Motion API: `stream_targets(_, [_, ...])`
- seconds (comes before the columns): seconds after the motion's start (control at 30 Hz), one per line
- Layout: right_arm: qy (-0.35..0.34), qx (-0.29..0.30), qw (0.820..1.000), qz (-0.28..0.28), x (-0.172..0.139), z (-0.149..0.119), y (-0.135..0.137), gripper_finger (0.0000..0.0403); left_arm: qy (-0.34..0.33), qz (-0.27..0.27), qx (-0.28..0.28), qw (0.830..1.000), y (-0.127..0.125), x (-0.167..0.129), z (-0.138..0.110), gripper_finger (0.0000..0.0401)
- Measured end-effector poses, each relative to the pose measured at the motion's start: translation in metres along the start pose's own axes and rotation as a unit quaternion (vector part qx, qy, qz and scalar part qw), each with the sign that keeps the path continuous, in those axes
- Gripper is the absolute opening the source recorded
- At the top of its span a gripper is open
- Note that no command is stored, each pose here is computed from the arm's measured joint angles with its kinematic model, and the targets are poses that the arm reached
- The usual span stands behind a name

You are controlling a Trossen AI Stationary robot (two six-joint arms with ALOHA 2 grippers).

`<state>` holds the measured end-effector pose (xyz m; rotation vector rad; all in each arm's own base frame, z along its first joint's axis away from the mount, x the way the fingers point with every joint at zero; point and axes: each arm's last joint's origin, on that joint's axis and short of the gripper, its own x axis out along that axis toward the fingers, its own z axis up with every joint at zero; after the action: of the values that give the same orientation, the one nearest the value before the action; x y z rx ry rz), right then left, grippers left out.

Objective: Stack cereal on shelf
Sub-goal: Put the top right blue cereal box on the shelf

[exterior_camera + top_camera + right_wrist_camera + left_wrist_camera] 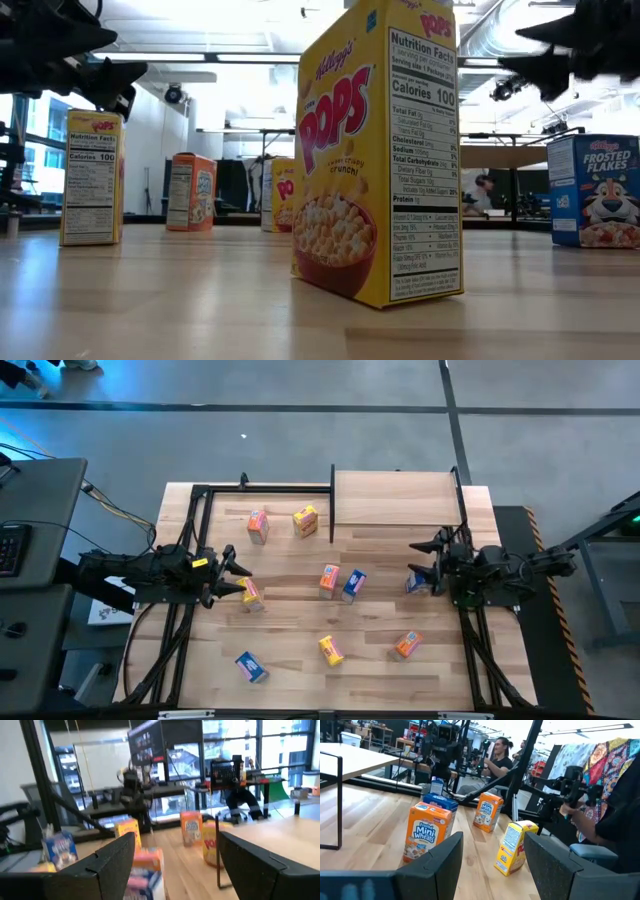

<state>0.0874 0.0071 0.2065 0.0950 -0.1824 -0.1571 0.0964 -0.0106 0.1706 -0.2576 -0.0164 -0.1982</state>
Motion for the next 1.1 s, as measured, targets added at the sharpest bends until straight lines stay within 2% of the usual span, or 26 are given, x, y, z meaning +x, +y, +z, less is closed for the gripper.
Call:
stream_targets(0.23, [-0.004, -0.008, 1.000, 0.013, -0.008, 0.047, 0.000, 0.0280, 0.000, 0.000, -0.001, 1.000, 0.000, 0.000, 0.000, 0.0200])
stream_targets(0.33, [0.010, -0.013, 1.000, 0.013, -0.009, 0.067, 0.000, 0.0280, 0.000, 0.000, -0.027, 1.000, 0.000, 0.000, 0.000, 0.0200])
stream_targets(0.47, [0.053, -0.028, 0.998, 0.009, -0.006, 0.091, 0.003, 0.0280, 0.000, 0.000, -0.048, 0.999, 0.000, 0.000, 0.000, 0.0200])
stream_targets(0.67, [0.141, -0.051, 0.989, -0.012, 0.007, 0.120, 0.008, 0.0280, 0.000, 0.000, -0.046, 0.999, 0.000, 0.000, 0.000, 0.0200])
stream_targets(0.83, [0.244, -0.039, 0.968, -0.029, 0.018, 0.136, 0.013, 0.0280, 0.000, 0.000, -0.045, 0.999, 0.000, 0.000, 0.000, 0.0200])
stream_targets(1.0, [0.353, -0.025, 0.934, -0.056, 0.031, 0.143, 0.018, 0.0280, 0.000, 0.000, -0.060, 0.998, 0.000, 0.000, 0.000, 0.0200])
stream_targets(1.1, [0.412, -0.024, 0.910, -0.051, 0.041, 0.145, 0.023, 0.0280, 0.000, 0.000, -0.061, 0.998, 0.000, 0.000, 0.000, 0.0200])
